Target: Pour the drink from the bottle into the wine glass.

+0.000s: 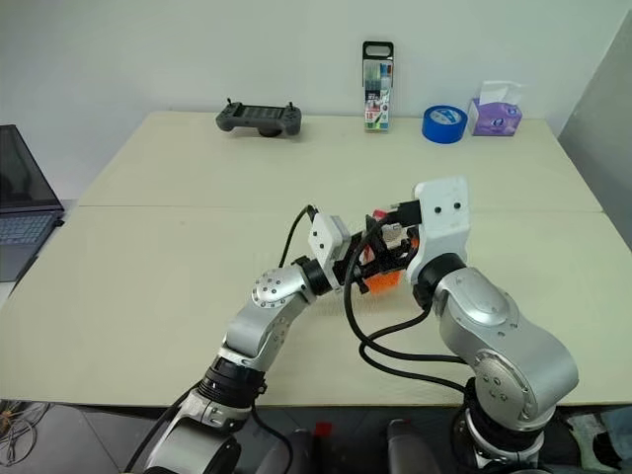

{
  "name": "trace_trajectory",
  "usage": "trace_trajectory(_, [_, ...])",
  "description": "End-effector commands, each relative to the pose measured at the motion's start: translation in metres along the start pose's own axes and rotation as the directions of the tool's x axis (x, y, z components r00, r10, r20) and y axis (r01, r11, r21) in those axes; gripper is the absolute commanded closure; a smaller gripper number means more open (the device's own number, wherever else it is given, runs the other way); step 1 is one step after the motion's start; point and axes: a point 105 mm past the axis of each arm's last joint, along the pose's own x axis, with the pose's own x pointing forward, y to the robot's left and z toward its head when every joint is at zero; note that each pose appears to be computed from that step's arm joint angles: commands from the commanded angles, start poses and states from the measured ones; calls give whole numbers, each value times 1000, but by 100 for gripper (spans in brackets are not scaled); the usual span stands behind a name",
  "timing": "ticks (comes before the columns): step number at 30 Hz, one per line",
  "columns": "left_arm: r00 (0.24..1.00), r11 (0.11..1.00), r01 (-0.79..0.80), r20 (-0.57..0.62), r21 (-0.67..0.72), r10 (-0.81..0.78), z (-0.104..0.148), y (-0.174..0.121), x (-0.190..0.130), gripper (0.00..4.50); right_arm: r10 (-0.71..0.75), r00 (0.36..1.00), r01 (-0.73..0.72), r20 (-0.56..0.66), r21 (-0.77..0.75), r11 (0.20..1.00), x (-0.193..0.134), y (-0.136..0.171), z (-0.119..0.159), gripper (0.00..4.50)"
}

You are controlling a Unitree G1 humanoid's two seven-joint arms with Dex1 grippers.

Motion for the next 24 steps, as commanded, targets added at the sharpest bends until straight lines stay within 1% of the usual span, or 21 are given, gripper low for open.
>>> trace_trajectory(1, [998, 999, -14, 65, 52, 11, 19, 6, 1, 278, 24, 995, -22, 97, -17, 1000, -16, 6, 17, 0])
trace_trajectory(11, [998, 997, -37, 57, 66, 33, 17, 10, -2, 278, 204, 966, -203, 160, -28, 979, -22, 35, 28, 0])
trace_trajectory(13, [998, 997, -39, 57, 67, 35, 17, 10, -2, 278, 198, 969, -196, 149, -30, 980, -20, 35, 26, 0])
trace_trajectory(16, [998, 997, -43, 58, 68, 39, 17, 9, -3, 278, 140, 982, -139, 123, -19, 990, -13, 28, 23, 0])
trace_trajectory(20, [997, 996, -48, 57, 71, 44, 17, 10, -4, 278, 65, 989, -70, 134, 35, 997, -5, 23, 26, 0])
trace_trajectory(24, [997, 996, -54, 55, 71, 50, 17, 10, -5, 278, 39, 991, -43, 126, 30, 999, -1, 24, 26, 0])
